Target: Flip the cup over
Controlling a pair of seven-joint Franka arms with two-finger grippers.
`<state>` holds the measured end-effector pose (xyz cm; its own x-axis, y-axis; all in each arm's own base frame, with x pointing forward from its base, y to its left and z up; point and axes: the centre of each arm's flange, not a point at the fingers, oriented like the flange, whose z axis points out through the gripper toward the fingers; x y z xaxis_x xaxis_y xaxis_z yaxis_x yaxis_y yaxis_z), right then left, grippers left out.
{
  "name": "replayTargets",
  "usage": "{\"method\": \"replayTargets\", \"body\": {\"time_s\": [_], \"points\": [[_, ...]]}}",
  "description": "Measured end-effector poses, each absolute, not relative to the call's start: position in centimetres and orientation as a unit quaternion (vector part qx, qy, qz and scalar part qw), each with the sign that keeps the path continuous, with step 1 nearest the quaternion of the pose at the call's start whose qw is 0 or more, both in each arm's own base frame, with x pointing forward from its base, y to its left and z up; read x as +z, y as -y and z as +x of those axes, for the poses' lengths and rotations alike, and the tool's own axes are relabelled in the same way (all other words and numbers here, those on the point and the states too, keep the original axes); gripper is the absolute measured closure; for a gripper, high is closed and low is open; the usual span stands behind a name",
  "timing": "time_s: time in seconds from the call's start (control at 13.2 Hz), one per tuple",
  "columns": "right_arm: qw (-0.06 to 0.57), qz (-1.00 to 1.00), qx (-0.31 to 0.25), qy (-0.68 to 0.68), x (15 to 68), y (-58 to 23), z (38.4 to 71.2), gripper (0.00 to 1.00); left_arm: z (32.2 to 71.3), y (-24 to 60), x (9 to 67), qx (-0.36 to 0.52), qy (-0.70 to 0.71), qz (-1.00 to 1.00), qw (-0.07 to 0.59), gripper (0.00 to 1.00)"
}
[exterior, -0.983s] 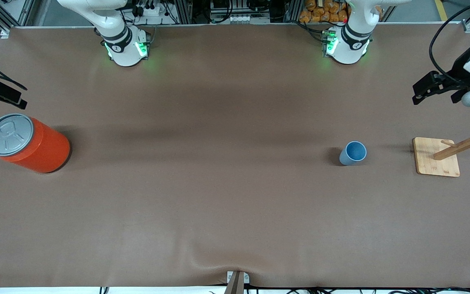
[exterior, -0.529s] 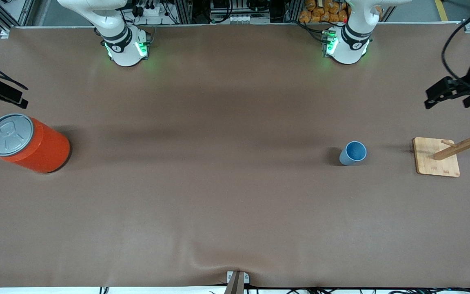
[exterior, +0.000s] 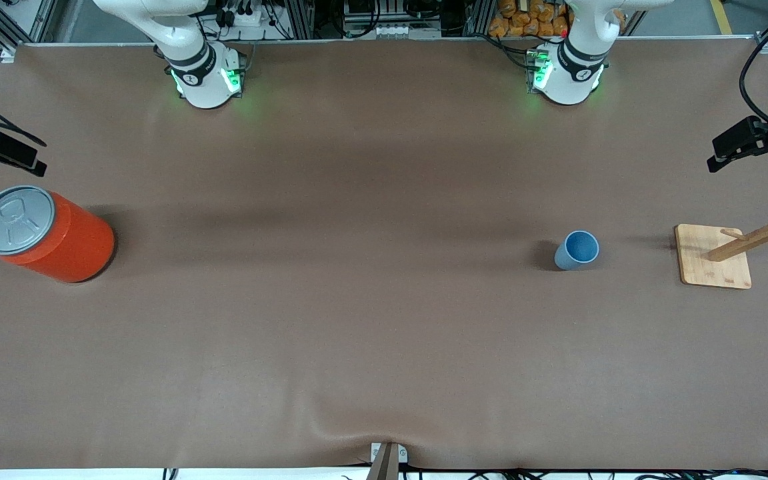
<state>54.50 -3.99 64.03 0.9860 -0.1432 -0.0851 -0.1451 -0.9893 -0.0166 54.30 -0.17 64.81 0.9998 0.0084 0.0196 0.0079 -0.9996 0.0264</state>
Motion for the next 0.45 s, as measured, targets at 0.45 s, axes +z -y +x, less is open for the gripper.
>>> {"method": "replayTargets", "body": {"time_s": [0.45], "points": [[0.012,-0.997,0.047,-0.067,63.95,3.41,54.43,0.00,54.25,0.34,64.68,0.005,-0.018,1.000,0.013,0.00]]}}
